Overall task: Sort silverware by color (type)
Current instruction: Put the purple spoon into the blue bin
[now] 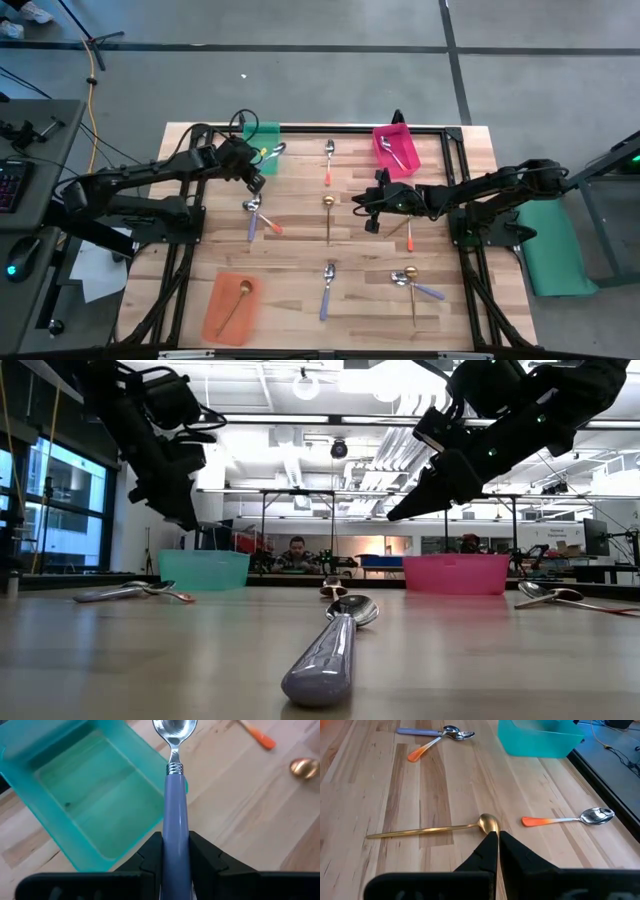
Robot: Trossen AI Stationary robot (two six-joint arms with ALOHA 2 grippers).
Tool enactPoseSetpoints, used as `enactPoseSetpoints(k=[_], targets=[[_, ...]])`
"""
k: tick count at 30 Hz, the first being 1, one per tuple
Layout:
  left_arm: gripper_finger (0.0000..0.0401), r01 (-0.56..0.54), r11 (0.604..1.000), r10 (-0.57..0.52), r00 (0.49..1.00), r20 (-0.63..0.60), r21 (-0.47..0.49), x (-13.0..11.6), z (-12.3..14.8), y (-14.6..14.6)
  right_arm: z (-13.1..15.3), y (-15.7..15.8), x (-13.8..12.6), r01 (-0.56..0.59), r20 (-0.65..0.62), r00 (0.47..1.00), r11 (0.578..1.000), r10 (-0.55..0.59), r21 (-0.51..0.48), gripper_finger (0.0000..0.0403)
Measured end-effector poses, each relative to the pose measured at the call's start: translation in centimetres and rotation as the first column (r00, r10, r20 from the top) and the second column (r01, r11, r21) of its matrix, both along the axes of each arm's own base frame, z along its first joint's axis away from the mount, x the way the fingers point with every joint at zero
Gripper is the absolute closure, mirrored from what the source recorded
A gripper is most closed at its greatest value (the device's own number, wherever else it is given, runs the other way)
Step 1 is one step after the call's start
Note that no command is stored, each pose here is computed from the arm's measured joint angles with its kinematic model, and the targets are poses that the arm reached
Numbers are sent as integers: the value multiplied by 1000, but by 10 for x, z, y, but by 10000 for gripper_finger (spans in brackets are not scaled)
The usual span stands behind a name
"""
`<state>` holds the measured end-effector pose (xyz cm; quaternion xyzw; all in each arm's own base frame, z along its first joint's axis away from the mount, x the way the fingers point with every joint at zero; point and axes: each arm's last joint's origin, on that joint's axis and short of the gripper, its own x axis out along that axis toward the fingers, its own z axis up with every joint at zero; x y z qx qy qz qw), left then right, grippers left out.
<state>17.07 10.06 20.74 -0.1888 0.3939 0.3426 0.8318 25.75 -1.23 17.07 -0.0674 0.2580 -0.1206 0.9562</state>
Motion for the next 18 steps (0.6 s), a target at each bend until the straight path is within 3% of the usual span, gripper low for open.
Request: enactPoseSetpoints(k=[7,12,18], targets=[[345,26,998,-38,982,187,65,12,17,-1,0,0,0,0,0,1000,1000,0,0,401],[345,-66,995,55,986,155,70,7,15,6,0,0,0,0,-1,1000,1000,0,0,401],[345,-167,986,166,986,29,28,-3,-3,16,0,0,0,0,-1,1000,1000,0,0,401]])
